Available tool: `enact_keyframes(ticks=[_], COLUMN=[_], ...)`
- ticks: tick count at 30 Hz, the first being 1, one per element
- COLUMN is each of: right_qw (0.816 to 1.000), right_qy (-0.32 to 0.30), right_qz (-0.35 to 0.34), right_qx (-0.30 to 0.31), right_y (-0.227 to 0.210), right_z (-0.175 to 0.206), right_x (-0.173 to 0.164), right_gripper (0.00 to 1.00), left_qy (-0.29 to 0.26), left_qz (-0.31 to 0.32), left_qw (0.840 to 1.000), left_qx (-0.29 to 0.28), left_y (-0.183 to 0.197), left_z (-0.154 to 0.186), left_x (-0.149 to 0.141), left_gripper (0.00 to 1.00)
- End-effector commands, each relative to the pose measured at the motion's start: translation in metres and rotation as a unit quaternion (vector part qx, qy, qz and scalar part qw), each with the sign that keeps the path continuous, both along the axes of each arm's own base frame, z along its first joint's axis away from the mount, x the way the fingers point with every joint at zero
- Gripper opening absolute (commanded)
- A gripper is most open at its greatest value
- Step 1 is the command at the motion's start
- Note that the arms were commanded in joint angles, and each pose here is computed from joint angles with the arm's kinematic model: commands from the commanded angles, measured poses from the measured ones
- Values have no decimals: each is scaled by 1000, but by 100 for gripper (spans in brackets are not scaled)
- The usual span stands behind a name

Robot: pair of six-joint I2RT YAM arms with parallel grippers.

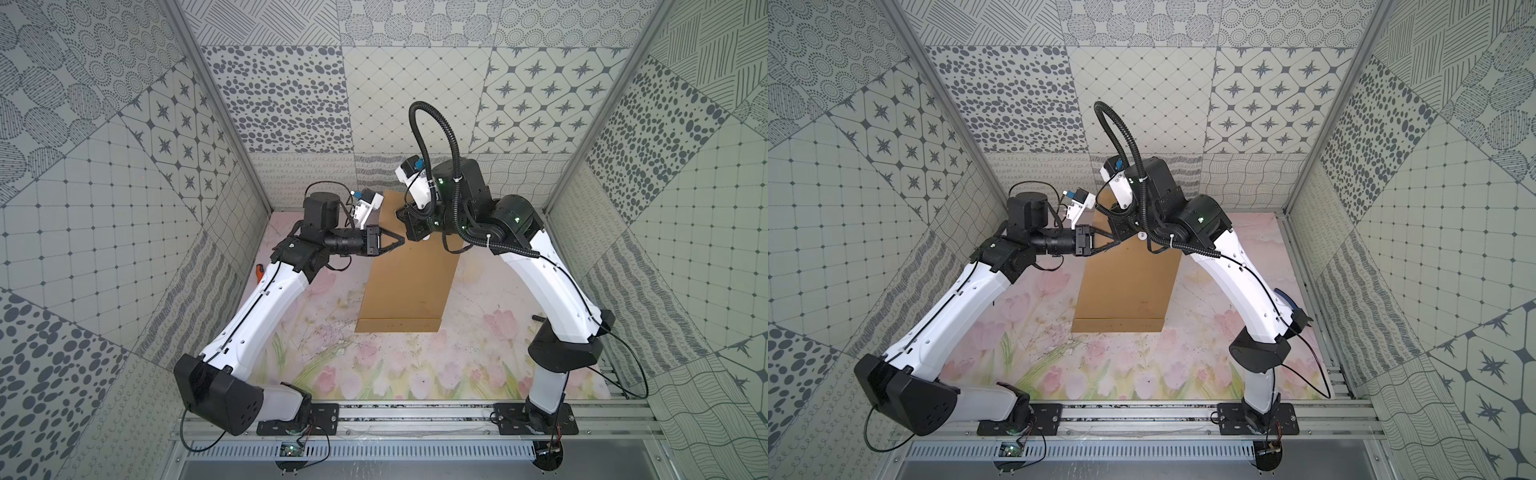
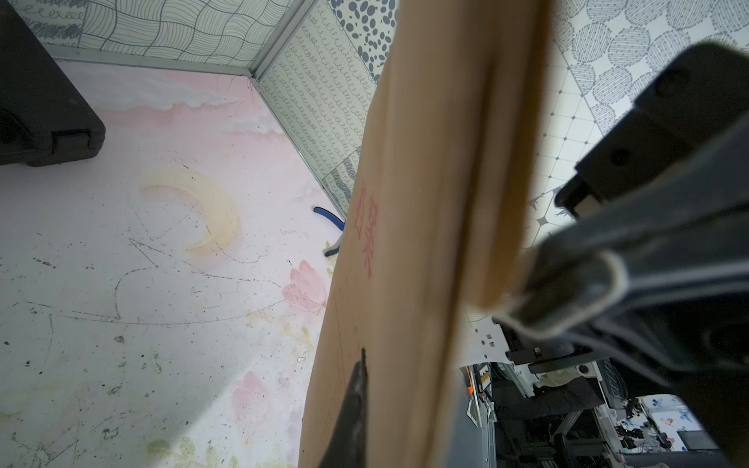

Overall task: Close the mouth of the file bag
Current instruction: Close the file bag.

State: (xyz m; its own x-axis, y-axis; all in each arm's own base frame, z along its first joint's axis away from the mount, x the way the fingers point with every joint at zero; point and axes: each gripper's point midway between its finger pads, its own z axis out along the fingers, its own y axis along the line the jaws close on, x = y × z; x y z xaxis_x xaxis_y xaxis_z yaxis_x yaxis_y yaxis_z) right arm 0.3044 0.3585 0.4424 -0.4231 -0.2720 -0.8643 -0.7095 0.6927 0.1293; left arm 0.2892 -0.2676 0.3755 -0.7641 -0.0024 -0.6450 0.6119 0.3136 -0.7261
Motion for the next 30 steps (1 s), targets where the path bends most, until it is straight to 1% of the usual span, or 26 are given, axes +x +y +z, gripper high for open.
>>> enact_keyframes(ticks=[1,6,16,25,30], right_qw=[999,997,994,996,996], right_qy=[-2,26,60,69,75], right_qz=[38,63,70,39,12], right_qx=[32,45,54,36,48], right_y=[8,16,8,-23,-44], right_z=[16,0,-24,-45,-49], right_x=[-23,-38,-53,-56,-49], right_gripper=[0,0,0,0,0], left_qy=[-19,-26,-52,-65,-71], left_qz=[33,50,69,79,81], left_qw=[999,997,995,994,993], left_qx=[-36,-47,-46,-42,-44], left_y=[7,14,28,33,35], left_z=[22,35,59,72,76], left_x=[19,29,37,40,38], left_gripper=[0,0,0,0,0])
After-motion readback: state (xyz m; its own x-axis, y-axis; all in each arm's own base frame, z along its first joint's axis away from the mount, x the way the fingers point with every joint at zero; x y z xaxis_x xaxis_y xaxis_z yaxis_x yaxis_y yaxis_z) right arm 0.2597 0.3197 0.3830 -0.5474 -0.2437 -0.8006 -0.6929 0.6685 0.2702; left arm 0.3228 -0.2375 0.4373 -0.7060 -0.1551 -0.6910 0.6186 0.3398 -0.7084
